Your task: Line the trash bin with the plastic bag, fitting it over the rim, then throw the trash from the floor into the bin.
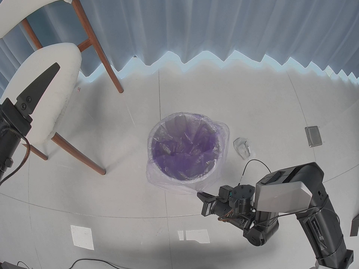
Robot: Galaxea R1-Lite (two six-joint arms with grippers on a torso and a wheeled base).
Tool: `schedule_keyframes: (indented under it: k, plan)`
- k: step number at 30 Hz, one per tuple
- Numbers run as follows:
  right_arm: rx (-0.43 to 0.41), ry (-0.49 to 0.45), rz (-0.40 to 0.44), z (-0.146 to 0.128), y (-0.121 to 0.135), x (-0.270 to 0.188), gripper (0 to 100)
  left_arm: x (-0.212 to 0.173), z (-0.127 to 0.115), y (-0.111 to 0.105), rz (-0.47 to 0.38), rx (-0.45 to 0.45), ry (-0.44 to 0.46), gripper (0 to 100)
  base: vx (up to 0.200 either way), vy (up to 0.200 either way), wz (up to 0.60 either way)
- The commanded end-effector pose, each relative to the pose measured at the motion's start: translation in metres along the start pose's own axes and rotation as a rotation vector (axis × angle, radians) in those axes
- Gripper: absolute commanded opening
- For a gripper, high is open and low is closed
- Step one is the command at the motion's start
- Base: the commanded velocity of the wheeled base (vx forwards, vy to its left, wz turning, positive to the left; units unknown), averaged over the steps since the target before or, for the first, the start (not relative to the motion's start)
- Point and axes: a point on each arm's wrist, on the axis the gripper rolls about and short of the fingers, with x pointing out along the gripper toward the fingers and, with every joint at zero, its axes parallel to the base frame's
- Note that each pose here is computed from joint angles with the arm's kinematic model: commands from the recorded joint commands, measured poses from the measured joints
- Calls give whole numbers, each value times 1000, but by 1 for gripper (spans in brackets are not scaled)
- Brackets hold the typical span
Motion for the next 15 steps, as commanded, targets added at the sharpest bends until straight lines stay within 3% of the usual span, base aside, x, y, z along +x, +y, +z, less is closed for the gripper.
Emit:
schedule_keyframes:
  k: [1, 6, 15]
  plan:
    - [6, -1, -1, -5, -3, 1, 0, 0, -1, 0, 0, -1, 3, 100, 0, 0, 0]
    - [33, -32, 2, -5, -7, 15, 0, 0, -1, 0, 0, 1, 3, 100, 0, 0, 0]
    - [142, 11, -16, -1, -10, 22, 0, 0, -2, 1, 0, 17, 9, 100, 0, 0, 0]
